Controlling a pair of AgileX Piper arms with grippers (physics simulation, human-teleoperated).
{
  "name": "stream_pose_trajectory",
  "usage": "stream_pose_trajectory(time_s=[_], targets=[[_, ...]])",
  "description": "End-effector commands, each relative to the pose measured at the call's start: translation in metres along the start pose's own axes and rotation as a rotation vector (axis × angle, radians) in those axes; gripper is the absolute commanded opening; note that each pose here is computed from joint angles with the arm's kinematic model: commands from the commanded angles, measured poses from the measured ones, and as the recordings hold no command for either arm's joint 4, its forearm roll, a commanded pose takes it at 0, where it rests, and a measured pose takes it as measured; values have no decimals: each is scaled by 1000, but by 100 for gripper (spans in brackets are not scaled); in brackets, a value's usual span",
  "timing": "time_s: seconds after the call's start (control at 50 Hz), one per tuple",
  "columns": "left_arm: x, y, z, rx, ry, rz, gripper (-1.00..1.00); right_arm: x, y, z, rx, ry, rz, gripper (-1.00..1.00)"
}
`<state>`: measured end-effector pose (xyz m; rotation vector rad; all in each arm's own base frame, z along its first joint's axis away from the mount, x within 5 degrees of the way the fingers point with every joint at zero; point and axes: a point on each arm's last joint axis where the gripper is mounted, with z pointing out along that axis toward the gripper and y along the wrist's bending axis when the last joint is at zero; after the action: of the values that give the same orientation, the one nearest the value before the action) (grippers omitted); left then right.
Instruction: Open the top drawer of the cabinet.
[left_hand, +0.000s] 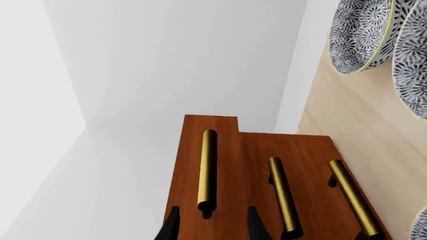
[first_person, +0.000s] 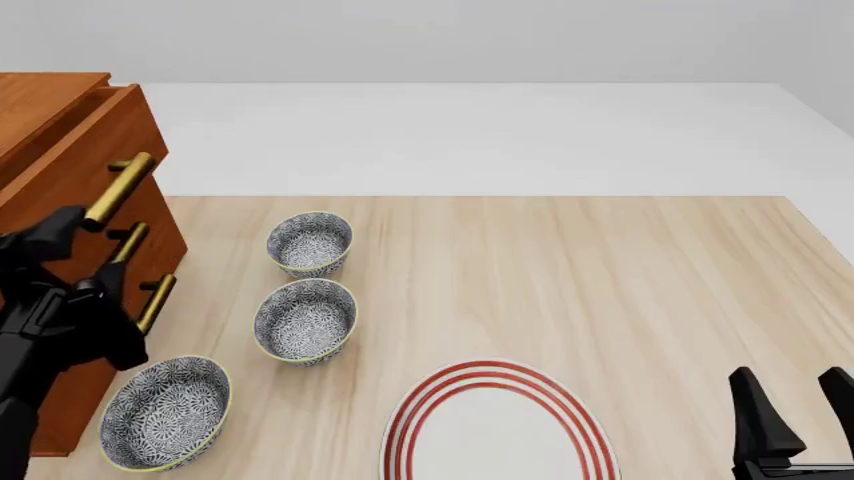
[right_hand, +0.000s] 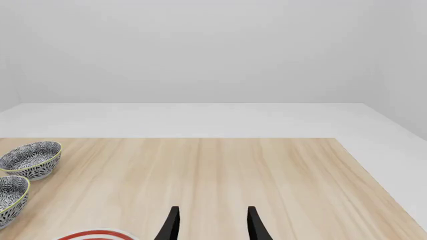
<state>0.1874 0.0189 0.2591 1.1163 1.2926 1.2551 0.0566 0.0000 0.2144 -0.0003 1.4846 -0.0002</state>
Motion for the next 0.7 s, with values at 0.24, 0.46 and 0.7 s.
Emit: stream_pose_trajectory(time_s=[0.24, 0.46, 0.7], targets=[[-1, 5, -22, -14, -3, 2, 100, 0, 0, 0, 0, 0, 0, 100], [-4, 9, -43, -14, -24, -7, 100, 0, 0, 0, 0, 0, 0, 100], [-7, 19, -65, -23, -52, -74, 100, 0, 0, 0, 0, 0, 0, 100]])
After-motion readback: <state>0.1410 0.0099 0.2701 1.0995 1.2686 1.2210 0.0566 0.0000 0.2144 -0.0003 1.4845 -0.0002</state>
